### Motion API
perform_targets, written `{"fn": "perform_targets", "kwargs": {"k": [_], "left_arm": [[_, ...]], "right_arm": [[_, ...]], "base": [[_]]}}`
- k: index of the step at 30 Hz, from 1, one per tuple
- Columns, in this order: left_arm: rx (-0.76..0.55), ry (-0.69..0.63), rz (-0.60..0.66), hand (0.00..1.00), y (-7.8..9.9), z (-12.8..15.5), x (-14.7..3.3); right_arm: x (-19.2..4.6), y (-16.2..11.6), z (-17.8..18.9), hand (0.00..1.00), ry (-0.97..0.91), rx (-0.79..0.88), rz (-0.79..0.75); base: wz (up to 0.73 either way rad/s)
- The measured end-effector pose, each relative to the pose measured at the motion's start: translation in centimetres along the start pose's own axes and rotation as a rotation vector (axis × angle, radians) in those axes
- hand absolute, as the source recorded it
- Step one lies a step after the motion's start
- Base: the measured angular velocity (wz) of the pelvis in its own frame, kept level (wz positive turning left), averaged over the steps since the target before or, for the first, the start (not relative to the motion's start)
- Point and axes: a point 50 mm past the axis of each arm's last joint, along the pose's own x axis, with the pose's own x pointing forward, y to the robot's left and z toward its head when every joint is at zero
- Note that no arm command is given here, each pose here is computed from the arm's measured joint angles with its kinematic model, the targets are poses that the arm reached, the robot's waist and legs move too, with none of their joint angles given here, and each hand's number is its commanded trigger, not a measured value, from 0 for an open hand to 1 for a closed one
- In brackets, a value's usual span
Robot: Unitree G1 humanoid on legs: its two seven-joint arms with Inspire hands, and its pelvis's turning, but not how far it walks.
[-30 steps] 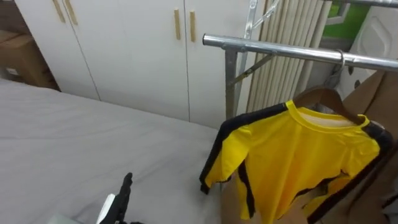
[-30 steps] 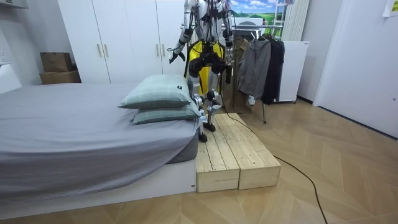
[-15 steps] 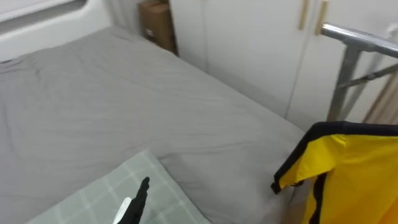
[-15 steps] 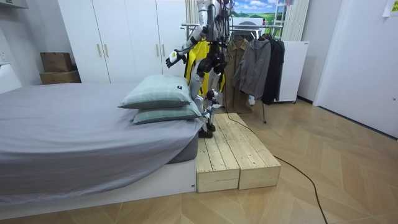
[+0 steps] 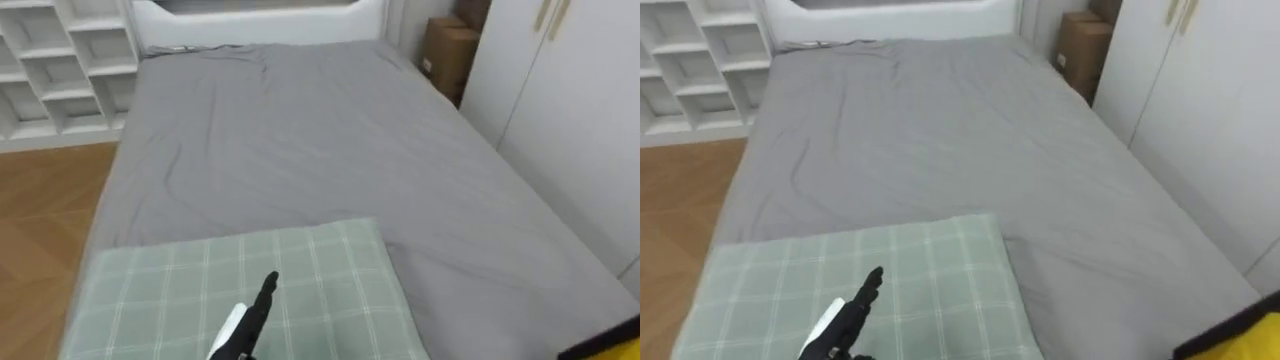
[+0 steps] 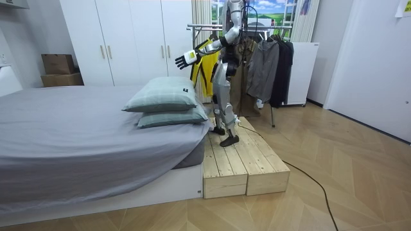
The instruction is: Hang clothes
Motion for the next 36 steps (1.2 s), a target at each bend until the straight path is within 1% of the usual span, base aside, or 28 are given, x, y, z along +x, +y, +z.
{"fn": "perform_targets", "kwargs": {"k": [5,10,11,15,19,21,24,25,26,28,29,31,32,34,35,36], "left_arm": [[0.009,0.061,-0.020,0.00,-0.1,-1.3,0.1],[0.021,0.137,-0.014,0.00,0.2,-3.0,-0.1],[0.022,0.141,-0.013,0.00,0.2,-3.1,-0.2],[0.042,0.156,0.039,0.00,1.0,-3.5,-0.4],[0.009,0.146,0.112,0.00,1.9,-3.6,-0.4],[0.001,0.173,0.143,0.00,2.3,-4.5,-0.7],[-0.047,0.242,0.248,0.00,3.8,-6.1,-1.8],[-0.068,0.272,0.299,0.00,4.2,-6.8,-2.4],[-0.079,0.287,0.323,0.00,4.4,-7.2,-2.7],[-0.117,0.370,0.418,0.00,5.5,-9.1,-4.1],[-0.120,0.397,0.439,0.00,5.7,-9.7,-4.5],[-0.148,0.508,0.524,0.00,6.3,-11.9,-6.6],[-0.160,0.532,0.545,0.00,6.4,-12.4,-7.1],[-0.189,0.617,0.604,0.00,6.2,-14.0,-9.1],[-0.191,0.639,0.615,0.00,6.1,-14.4,-9.7],[-0.198,0.684,0.633,0.00,5.9,-15.2,-10.8]], "right_arm": [[0.0,0.3,-0.2,0.00,0.005,0.010,-0.042],[0.0,0.8,0.7,0.00,-0.034,0.039,-0.067],[0.1,0.9,0.8,0.00,-0.036,0.039,-0.066],[0.1,1.3,1.2,0.00,-0.051,0.033,-0.073],[0.1,1.4,1.9,0.00,-0.077,0.015,-0.085],[0.1,1.5,1.7,0.00,-0.073,0.000,-0.088],[0.0,1.5,1.4,0.00,-0.067,-0.016,-0.091],[0.0,1.6,1.2,0.00,-0.063,-0.006,-0.090],[0.0,1.6,1.0,0.00,-0.060,0.001,-0.090],[-0.1,1.6,0.2,0.00,-0.043,0.041,-0.092],[-0.1,1.6,-0.1,0.00,-0.039,0.053,-0.093],[-0.3,1.4,-1.2,0.00,-0.030,0.092,-0.105],[-0.3,1.3,-1.5,0.00,-0.025,0.100,-0.108],[-0.6,1.2,-3.0,0.00,0.014,0.136,-0.132],[-0.6,1.2,-3.3,0.00,0.023,0.151,-0.137],[-0.7,1.2,-3.8,0.00,0.037,0.169,-0.145]], "base": [[1.04],[0.69],[0.36],[0.32],[0.07],[-0.06],[-0.06],[-0.03],[-0.12],[-0.02],[0.08],[0.00],[0.05],[0.11],[0.08],[0.13]]}}
